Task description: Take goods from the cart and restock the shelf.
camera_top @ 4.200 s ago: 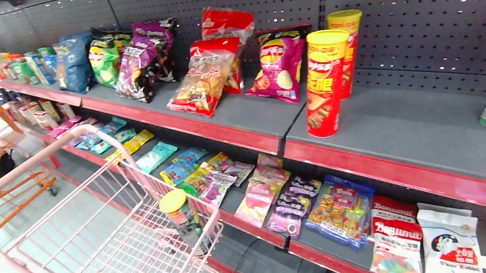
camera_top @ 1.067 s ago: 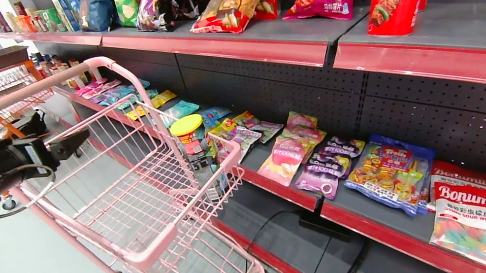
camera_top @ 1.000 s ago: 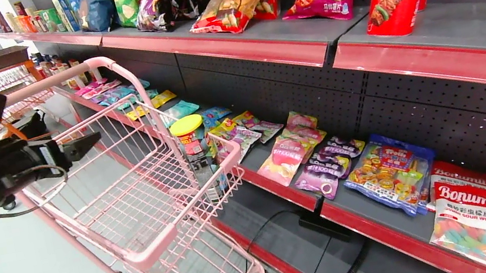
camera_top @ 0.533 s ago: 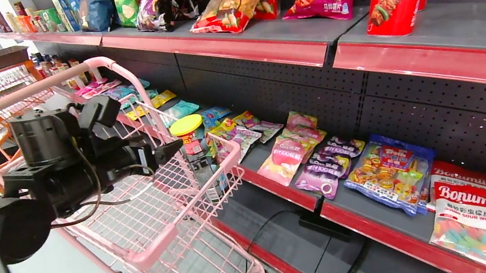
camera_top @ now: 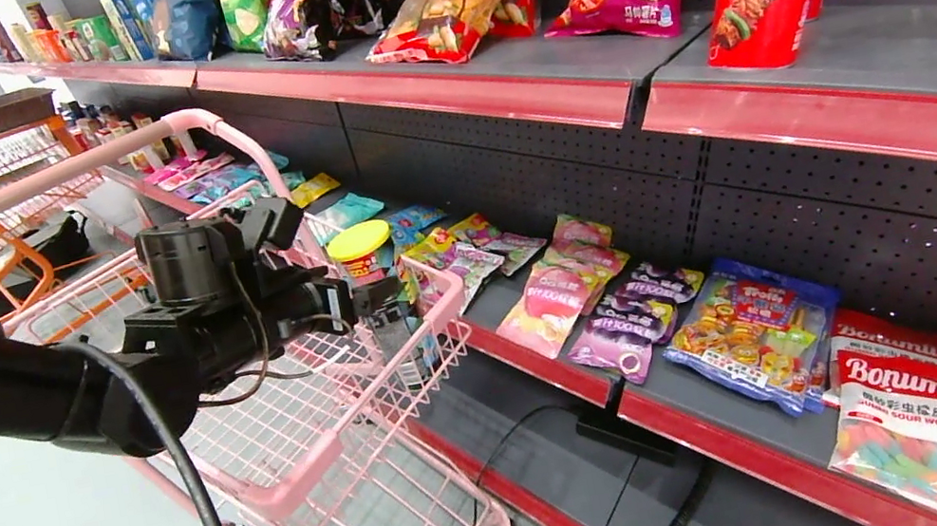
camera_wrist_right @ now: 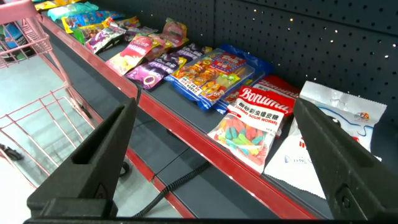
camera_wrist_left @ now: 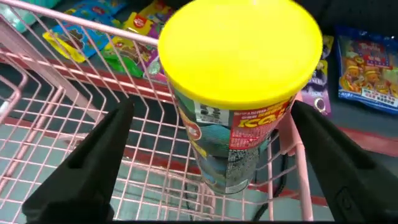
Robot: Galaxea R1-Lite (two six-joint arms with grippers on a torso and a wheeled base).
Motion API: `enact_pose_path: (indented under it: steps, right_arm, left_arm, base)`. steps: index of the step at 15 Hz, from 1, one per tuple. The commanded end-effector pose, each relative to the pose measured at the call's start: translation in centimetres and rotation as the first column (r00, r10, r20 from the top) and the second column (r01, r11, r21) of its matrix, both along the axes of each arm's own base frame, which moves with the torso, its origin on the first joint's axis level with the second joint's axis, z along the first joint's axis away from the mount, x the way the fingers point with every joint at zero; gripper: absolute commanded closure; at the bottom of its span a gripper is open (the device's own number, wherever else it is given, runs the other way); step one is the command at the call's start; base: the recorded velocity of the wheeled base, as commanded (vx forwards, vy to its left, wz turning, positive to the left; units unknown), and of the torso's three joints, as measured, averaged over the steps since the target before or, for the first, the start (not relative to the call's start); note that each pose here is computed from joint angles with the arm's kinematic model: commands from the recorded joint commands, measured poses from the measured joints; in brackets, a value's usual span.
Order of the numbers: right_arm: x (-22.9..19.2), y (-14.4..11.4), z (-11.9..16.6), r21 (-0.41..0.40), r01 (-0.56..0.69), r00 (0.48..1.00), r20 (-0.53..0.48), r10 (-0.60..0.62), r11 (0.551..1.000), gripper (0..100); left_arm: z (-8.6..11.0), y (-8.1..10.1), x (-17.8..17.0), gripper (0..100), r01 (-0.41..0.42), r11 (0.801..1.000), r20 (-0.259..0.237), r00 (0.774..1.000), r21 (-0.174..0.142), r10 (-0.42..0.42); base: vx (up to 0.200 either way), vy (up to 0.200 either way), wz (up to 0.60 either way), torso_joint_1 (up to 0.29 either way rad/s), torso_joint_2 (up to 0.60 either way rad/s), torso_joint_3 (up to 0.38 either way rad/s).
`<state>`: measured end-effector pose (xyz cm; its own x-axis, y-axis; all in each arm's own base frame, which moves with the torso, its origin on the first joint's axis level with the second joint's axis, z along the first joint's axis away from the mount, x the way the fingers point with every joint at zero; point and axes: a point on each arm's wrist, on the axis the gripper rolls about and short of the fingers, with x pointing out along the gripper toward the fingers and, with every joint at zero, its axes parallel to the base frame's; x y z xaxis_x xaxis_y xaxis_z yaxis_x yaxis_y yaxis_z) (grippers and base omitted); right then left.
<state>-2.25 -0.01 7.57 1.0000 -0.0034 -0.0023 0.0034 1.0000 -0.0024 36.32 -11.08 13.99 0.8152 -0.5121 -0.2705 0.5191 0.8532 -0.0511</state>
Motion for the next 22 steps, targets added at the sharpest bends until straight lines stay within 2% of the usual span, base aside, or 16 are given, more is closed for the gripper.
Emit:
enact_pose_path:
  steps: [1, 4, 11, 13, 14, 16, 22]
  right_arm:
    - [0.0, 0.0, 0.0, -0.001, 0.000, 1.000, 0.001, 0.000, 1.000, 0]
    - [0.0, 0.0, 0.0, -0.001, 0.000, 1.000, 0.001, 0.000, 1.000, 0]
    - [0.0, 0.0, 0.0, -0.001, 0.000, 1.000, 0.001, 0.000, 1.000, 0]
    - [0.0, 0.0, 0.0, -0.001, 0.000, 1.000, 0.001, 0.000, 1.000, 0]
    - [0.0, 0.0, 0.0, -0.001, 0.000, 1.000, 0.001, 0.000, 1.000, 0]
    - [0.0, 0.0, 0.0, -0.001, 0.000, 1.000, 0.001, 0.000, 1.000, 0]
    - [0.0, 0.0, 0.0, -0.001, 0.000, 1.000, 0.001, 0.000, 1.000, 0]
  left_arm:
    - [-1.1, -0.4, 0.4, 0, 0.008, 1.000, -0.022, 1.000, 0.006, -0.008]
    - [-1.3, -1.1, 0.9, 0, 0.022, 1.000, 0.014, 1.000, -0.004, -0.022]
    - [-1.5, -2.1, 1.6, 0, 0.030, 1.000, 0.026, 0.999, -0.004, -0.030]
    - [-0.6, -1.8, 1.0, 0, 0.027, 1.000, 0.038, 0.999, -0.008, -0.027]
    - [0.0, -1.6, 0.5, 100, 0.024, 1.000, 0.049, 0.999, -0.011, -0.024]
    - [0.8, -1.0, -1.2, 100, 0.023, 1.000, 0.047, 0.999, -0.010, -0.022]
    - [0.0, -0.7, -0.9, 100, 0.012, 1.000, 0.028, 1.000, -0.004, -0.012]
  base:
    - [0.000, 0.000, 0.00, 0.000, 0.00, 0.000]
    - [0.000, 0.000, 0.00, 0.000, 0.00, 0.000]
    - [0.000, 0.000, 0.00, 0.000, 0.00, 0.000]
    - [0.000, 0.000, 0.00, 0.000, 0.00, 0.000]
    - [0.000, 0.000, 0.00, 0.000, 0.00, 0.000]
    - [0.000, 0.000, 0.00, 0.000, 0.00, 0.000]
    - [0.000, 0.000, 0.00, 0.000, 0.00, 0.000]
